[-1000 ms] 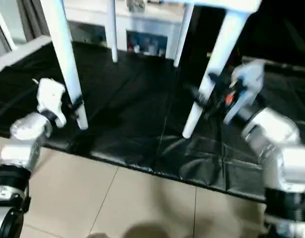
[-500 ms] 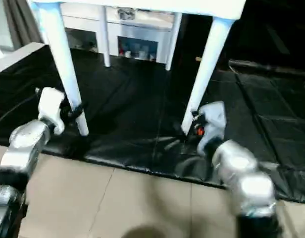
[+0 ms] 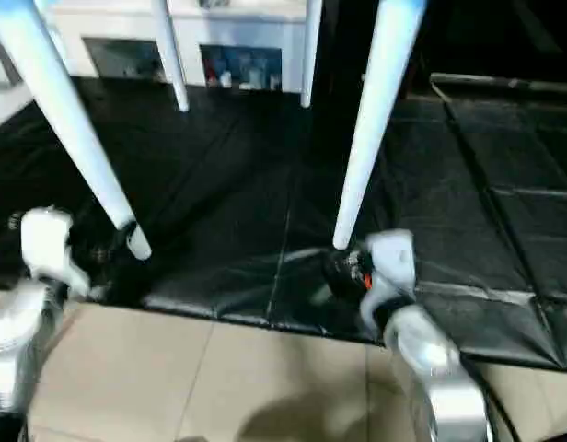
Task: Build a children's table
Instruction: Flip table
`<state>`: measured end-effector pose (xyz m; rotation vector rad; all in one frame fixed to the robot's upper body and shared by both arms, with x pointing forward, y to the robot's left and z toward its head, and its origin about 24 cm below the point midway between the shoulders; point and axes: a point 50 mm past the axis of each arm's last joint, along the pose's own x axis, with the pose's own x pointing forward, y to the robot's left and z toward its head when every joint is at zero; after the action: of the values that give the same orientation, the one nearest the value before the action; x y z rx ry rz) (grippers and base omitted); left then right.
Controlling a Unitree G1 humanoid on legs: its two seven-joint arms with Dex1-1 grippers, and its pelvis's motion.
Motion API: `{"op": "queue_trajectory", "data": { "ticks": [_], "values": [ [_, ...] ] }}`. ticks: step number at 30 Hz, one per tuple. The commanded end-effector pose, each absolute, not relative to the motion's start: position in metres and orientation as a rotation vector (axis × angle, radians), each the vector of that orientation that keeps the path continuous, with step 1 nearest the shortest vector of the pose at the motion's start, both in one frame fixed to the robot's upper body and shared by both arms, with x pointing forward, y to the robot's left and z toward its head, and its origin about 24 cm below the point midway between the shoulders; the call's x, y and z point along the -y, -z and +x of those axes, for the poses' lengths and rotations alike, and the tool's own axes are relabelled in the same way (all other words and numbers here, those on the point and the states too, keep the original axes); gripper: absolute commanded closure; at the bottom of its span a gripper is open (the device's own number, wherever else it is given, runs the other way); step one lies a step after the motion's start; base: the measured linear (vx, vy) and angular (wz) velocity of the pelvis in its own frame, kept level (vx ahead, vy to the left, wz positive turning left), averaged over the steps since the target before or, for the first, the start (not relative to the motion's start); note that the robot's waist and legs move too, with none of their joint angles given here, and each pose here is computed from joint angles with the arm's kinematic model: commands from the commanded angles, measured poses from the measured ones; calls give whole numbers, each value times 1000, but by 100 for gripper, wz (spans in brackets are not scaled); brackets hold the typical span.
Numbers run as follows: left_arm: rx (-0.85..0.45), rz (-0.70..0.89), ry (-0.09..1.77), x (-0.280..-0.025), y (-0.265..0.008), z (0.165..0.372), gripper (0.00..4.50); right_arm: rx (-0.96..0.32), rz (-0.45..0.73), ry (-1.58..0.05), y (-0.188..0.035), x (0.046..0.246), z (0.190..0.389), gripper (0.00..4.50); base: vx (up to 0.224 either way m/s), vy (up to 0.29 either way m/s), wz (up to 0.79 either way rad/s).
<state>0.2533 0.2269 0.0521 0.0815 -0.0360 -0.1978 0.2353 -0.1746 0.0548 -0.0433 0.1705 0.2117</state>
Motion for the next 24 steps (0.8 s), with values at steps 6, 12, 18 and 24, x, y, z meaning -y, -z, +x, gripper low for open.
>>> {"op": "queue_trajectory", "data": {
  "ticks": [6,12,18,24],
  "values": [
    [-10,13,180,-218,-50,233,124,-183,49,-130,-51,182,222,0,0,0,0],
    [-119,50,188,-210,-30,227,124,-204,50,-109,-43,178,222,0,0,0,0],
    [-162,62,206,-207,-25,223,124,-221,35,-137,-37,177,226,0,0,0,0],
    [-161,61,213,-202,-26,222,124,-246,12,-122,-33,179,227,0,0,0,0]
  ]
}}
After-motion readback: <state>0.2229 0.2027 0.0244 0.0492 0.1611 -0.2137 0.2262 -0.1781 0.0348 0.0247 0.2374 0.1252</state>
